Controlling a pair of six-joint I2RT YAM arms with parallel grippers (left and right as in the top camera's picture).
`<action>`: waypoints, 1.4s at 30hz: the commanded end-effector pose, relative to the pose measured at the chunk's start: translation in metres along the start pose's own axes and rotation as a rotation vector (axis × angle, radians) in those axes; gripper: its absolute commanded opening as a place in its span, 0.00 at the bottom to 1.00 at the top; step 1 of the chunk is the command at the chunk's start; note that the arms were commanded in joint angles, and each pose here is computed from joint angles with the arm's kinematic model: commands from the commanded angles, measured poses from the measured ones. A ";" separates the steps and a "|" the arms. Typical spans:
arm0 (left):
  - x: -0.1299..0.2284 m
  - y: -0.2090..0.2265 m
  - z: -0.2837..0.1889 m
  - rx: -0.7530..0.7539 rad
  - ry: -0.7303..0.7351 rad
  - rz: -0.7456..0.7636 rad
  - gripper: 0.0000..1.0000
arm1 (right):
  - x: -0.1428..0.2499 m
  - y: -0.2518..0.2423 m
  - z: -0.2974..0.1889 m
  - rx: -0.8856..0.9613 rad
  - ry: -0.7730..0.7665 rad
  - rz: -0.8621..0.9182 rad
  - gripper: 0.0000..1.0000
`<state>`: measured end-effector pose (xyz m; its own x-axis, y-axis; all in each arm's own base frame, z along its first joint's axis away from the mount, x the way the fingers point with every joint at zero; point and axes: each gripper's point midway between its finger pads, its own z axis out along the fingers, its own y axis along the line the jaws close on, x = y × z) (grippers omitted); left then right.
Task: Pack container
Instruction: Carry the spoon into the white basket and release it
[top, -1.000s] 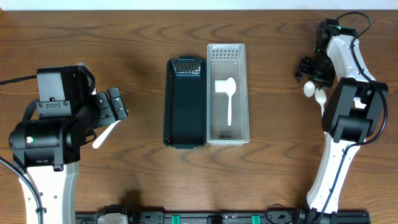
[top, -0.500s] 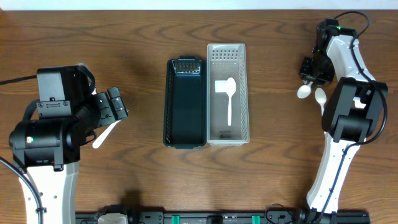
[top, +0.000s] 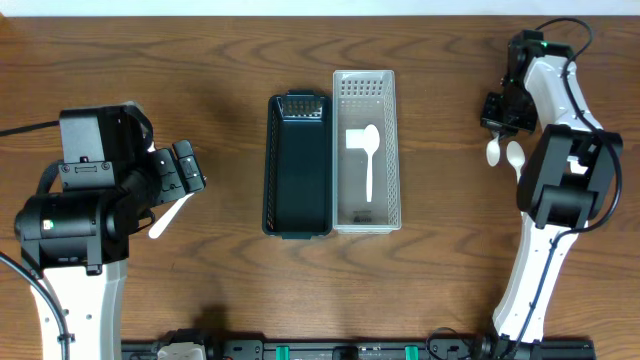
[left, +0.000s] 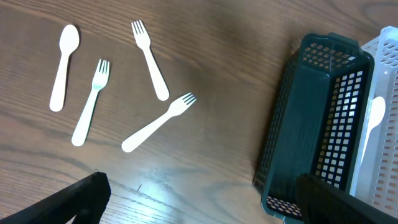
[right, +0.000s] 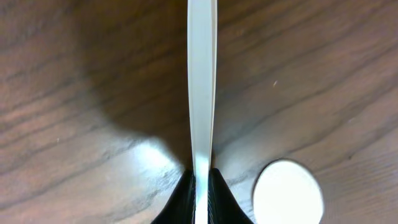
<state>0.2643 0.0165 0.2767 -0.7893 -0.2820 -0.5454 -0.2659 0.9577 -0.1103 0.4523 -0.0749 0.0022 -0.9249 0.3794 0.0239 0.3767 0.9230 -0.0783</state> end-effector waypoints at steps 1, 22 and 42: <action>-0.003 0.003 -0.002 -0.012 -0.011 -0.013 0.98 | -0.011 0.024 -0.055 -0.045 -0.123 -0.038 0.01; -0.003 0.003 -0.002 -0.012 -0.011 -0.013 0.98 | 0.123 0.226 -0.191 -0.290 -0.299 -0.320 0.01; -0.002 0.003 -0.002 -0.013 -0.006 -0.012 0.98 | 0.120 0.229 -0.154 -0.215 -0.259 -0.484 0.40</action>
<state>0.2636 0.0165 0.2763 -0.7912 -0.2821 -0.5427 -0.2663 0.9577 -0.1095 0.4134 0.2005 0.0786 -0.9956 -0.0509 -0.0792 -0.0558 0.9966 0.0610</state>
